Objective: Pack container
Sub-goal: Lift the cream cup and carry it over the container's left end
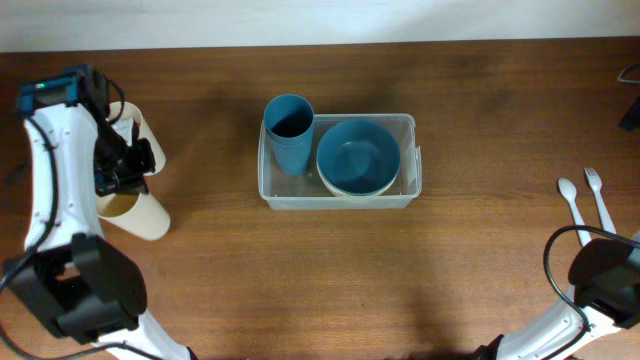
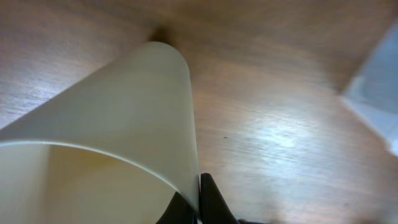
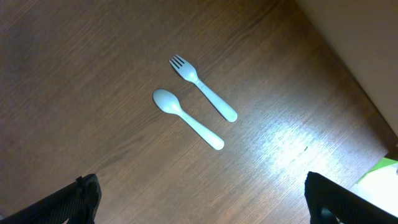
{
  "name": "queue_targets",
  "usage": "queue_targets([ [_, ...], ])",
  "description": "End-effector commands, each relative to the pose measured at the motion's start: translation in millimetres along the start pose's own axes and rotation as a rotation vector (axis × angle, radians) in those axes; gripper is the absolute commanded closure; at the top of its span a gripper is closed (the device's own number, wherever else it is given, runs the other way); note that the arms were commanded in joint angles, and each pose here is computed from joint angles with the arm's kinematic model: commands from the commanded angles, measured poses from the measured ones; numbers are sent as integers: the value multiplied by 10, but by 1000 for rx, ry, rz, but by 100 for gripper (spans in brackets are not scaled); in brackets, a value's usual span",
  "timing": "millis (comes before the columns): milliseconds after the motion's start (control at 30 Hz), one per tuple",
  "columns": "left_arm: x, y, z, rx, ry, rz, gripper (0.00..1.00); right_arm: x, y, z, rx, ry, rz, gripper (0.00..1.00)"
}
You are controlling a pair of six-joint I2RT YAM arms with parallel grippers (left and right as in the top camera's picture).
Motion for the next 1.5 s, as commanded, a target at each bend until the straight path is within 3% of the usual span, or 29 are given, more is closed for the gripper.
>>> queue_targets([
  [0,-82,662,-181,-197,-13,-94,98,-10,-24,0,7,1,-15,1],
  [267,-500,1427,-520,-434,-125,-172,99,-10,-24,0,7,1,-15,1],
  [533,-1161,1488,-805,-458,-276,-251,99,-10,-24,0,7,1,-16,1],
  [833,-1501,1463,-1059,-405,-402,-333,99,-10,-24,0,7,1,-16,1],
  [1467,-1938,1093,-1280,-162,-484,-388,98,-10,-24,-1,7,1,-16,1],
])
Point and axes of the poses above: each gripper's point midway between its finger pads, its own y axis back along the fingers, its own x axis along the line the jaws close on, z = x × y, the point moved 8 cm from there along y, back along the fingers, and after that the axes turned 7 degrees about y, right-handed, at the moved point
